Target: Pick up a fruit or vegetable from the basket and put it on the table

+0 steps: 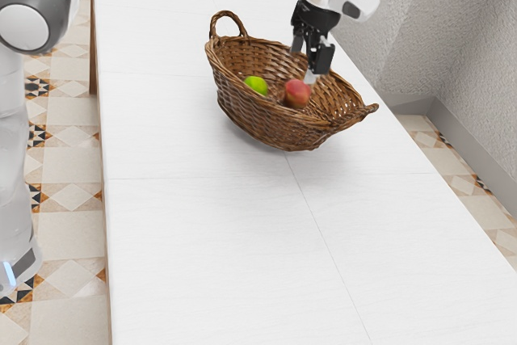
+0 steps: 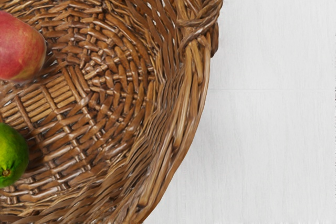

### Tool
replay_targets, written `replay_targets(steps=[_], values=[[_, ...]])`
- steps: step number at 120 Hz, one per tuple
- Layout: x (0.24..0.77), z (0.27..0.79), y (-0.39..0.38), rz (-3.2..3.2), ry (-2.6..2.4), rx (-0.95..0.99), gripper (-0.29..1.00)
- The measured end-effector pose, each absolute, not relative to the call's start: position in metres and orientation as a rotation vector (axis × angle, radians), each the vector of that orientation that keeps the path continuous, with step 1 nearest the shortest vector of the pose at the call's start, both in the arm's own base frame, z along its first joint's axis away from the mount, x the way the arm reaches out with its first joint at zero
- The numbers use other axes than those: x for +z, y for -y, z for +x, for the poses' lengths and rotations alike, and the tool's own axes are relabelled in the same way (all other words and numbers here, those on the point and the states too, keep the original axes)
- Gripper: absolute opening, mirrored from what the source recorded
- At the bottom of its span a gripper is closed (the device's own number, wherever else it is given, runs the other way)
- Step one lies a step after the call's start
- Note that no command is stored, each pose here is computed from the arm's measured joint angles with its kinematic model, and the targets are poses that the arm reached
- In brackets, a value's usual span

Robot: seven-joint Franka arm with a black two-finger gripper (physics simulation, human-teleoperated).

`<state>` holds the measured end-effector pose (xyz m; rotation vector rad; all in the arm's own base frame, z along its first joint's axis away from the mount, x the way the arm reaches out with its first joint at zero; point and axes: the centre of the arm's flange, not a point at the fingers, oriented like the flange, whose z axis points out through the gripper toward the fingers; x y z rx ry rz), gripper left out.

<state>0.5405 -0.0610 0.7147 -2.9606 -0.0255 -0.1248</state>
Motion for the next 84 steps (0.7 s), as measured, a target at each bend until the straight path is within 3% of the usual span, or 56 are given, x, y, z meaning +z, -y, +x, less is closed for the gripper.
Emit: replay_targets(steps=[34, 68, 84], values=[[0.714, 0.541, 0.054, -2.949, 0.036, -0.12, 0.7], [0.676, 0.549, -0.127, -2.902, 0.478, 0.04, 0.7], [0.663, 0.556, -0.13, -2.927, 0.469, 0.071, 0.7]])
